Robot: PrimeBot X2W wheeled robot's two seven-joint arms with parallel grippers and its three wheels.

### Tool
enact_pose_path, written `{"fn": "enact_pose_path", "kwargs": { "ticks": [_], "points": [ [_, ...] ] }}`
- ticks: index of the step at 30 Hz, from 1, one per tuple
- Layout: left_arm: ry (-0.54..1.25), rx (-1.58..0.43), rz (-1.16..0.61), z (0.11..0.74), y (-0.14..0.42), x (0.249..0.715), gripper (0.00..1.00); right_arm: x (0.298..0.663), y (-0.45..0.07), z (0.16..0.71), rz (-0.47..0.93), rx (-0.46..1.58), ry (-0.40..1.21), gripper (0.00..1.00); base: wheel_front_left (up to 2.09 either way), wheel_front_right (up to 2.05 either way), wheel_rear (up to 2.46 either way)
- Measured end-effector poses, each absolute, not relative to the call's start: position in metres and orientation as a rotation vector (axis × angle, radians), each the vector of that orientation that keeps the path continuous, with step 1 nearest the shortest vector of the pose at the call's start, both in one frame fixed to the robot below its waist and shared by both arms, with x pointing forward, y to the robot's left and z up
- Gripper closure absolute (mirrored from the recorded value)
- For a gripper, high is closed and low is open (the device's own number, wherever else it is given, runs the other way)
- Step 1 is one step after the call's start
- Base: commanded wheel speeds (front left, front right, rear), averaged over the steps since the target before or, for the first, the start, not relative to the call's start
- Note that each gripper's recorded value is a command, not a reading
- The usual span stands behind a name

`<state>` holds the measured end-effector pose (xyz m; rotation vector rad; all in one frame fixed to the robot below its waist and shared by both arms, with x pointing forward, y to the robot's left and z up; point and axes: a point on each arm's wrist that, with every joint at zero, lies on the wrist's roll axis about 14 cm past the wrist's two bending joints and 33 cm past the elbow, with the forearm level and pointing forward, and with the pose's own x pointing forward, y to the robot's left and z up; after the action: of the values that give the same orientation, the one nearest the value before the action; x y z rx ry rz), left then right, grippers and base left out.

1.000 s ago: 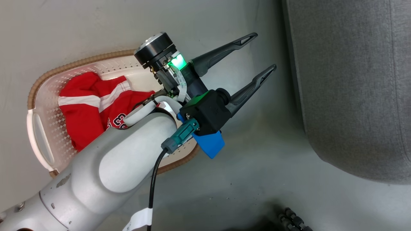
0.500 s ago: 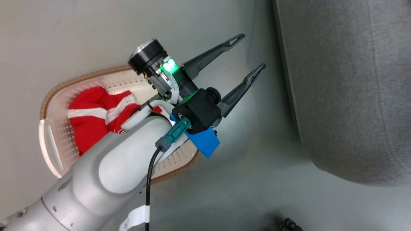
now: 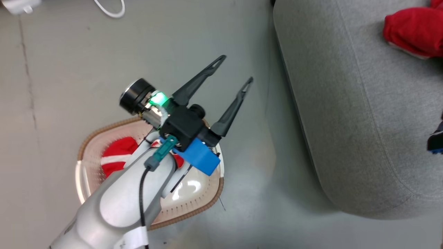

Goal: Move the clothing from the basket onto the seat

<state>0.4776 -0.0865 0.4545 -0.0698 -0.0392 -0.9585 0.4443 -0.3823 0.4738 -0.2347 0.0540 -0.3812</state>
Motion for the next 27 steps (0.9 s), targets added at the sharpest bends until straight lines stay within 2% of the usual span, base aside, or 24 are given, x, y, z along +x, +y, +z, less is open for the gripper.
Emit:
{"fn": "enact_pose_path", "kwargs": {
  "ticks": [17, 27],
  "points": [
    [-0.094, -0.035, -0.551, 0.506, 0.031, 0.472, 0.00, 0.450, -0.234, 0.533, -0.019, -0.066, -0.159, 0.00, 0.00, 0.00, 0.00],
    [-0.108, -0.042, -0.357, 0.517, 0.090, 0.449, 0.00, 0.435, -0.186, 0.535, 0.082, 0.006, -0.168, 0.00, 0.00, 0.00, 0.00]
  ]
}}
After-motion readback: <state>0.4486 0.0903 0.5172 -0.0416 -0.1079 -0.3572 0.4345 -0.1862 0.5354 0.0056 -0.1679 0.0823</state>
